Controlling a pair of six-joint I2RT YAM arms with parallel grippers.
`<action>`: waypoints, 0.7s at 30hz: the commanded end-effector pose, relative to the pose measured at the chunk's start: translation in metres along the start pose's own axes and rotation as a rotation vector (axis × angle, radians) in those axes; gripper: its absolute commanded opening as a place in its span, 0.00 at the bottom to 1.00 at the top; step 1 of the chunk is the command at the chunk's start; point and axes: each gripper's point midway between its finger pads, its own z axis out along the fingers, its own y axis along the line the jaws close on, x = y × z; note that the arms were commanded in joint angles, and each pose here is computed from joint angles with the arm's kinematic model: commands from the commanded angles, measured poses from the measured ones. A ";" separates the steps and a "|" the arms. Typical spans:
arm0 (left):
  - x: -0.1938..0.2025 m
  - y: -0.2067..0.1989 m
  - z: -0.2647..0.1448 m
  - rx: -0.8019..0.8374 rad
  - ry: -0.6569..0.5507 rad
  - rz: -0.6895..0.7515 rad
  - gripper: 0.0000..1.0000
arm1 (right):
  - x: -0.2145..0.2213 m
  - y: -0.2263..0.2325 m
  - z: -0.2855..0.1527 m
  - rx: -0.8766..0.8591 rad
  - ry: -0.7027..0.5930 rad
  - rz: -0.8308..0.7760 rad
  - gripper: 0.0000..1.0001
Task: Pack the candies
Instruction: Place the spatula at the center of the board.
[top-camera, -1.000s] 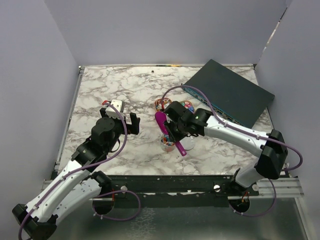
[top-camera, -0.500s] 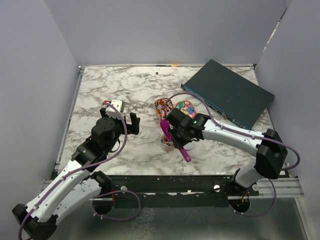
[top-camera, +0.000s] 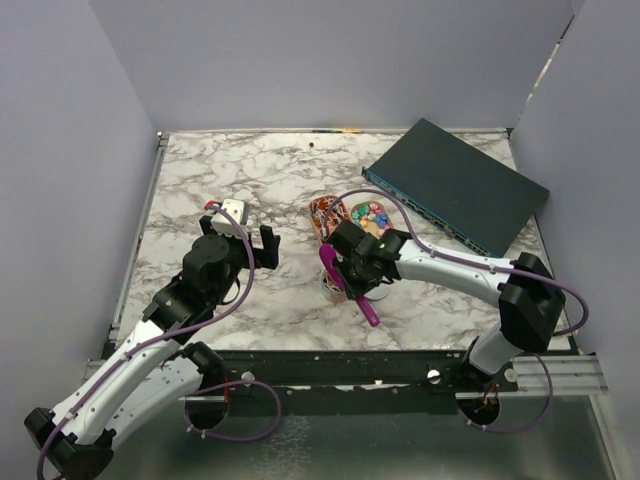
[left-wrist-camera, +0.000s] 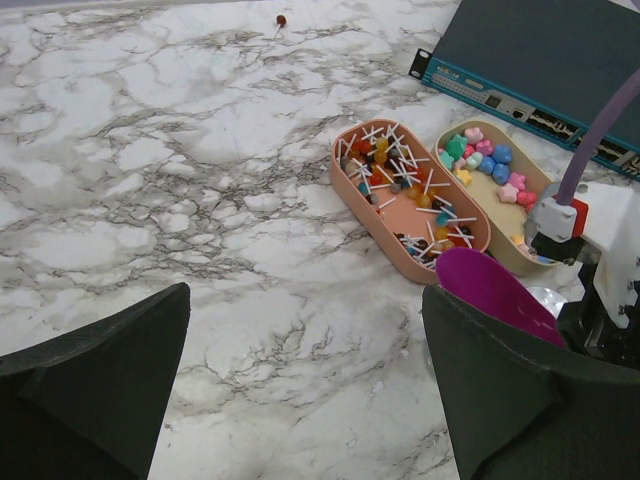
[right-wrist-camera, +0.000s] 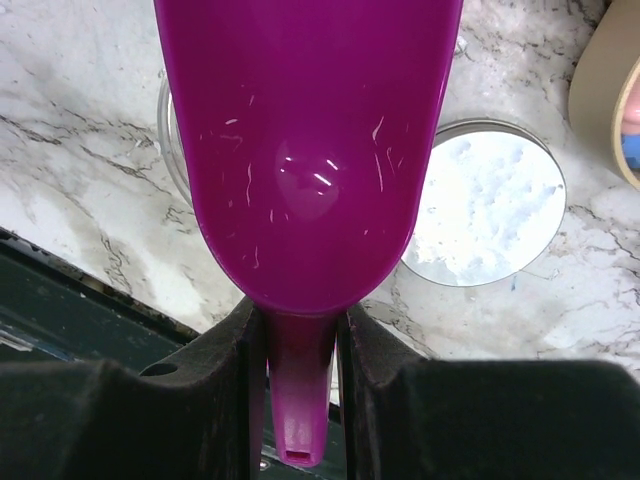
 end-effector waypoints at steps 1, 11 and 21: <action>0.001 0.005 -0.001 -0.024 0.005 0.010 0.99 | -0.026 -0.001 -0.026 0.013 -0.105 0.022 0.01; 0.003 0.004 0.001 -0.018 0.015 0.010 0.99 | -0.048 -0.036 -0.083 0.153 -0.322 0.122 0.01; 0.006 0.002 0.003 -0.016 0.027 0.014 0.99 | -0.014 -0.107 -0.094 0.274 -0.458 0.416 0.01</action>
